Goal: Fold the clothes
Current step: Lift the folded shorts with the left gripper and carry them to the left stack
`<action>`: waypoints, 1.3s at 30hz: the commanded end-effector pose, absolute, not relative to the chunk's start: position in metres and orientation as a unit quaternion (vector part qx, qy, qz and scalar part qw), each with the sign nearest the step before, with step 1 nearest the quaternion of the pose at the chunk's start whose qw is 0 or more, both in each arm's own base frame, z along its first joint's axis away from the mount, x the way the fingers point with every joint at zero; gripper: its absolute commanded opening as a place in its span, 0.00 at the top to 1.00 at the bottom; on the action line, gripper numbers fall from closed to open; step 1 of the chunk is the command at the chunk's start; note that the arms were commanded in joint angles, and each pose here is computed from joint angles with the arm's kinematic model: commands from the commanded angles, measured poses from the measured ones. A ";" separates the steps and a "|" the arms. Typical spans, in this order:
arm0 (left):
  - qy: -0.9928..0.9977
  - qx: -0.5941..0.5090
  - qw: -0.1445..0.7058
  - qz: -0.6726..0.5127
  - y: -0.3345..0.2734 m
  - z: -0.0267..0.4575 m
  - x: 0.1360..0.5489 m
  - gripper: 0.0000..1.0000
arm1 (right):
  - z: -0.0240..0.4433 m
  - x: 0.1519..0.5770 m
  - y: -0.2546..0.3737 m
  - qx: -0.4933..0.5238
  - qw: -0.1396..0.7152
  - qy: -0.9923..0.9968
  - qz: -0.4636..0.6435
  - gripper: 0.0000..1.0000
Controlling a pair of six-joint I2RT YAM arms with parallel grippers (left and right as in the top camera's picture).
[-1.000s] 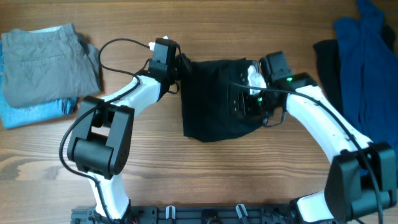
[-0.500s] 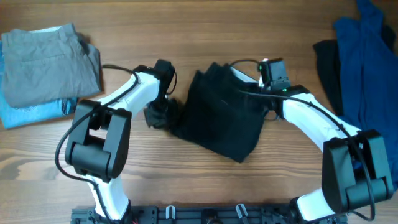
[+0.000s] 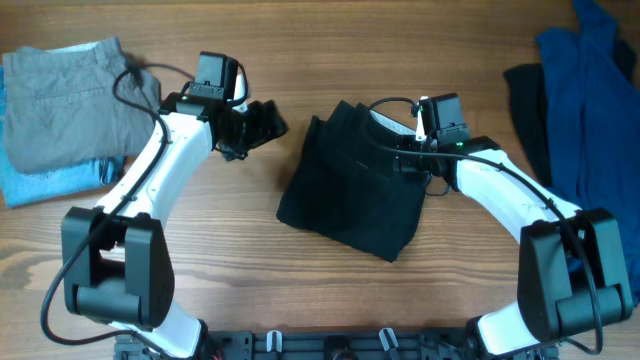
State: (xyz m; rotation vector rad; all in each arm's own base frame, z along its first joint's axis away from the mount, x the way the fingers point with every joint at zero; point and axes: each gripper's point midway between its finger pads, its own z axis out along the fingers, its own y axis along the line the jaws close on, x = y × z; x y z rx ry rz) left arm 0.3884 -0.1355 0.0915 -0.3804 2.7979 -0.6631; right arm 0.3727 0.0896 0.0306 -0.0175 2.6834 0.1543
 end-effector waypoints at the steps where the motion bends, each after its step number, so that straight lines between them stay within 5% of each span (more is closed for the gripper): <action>1: 0.942 -0.020 0.097 -0.320 -0.174 0.090 0.382 0.02 | 0.023 0.368 0.091 -0.013 0.210 0.976 0.059 0.28; 15: 0.903 0.027 -0.084 -0.420 -0.240 -0.002 0.329 0.05 | 0.023 0.368 0.091 -0.013 0.210 0.976 0.059 0.27; 16: 0.904 0.031 -0.086 -0.418 -0.243 -0.003 0.327 0.14 | 0.023 0.368 0.091 -0.013 0.209 0.976 0.059 0.27; 21: 0.927 0.021 -0.071 -0.368 -0.231 -0.017 0.334 0.96 | 0.021 0.365 0.090 -0.013 0.203 0.977 0.057 0.27; 27: 0.968 -0.064 0.024 -0.241 -0.142 0.011 0.388 0.96 | 0.071 0.373 0.083 -0.009 0.243 0.969 0.040 0.27; 32: 0.974 -0.138 0.180 -0.018 -0.005 0.113 0.443 0.96 | 0.138 0.376 0.081 -0.028 0.322 0.945 0.042 0.22; 39: 0.906 -0.195 0.363 0.095 0.119 0.209 0.494 0.96 | 0.135 0.362 0.077 -0.029 0.299 0.953 0.037 0.22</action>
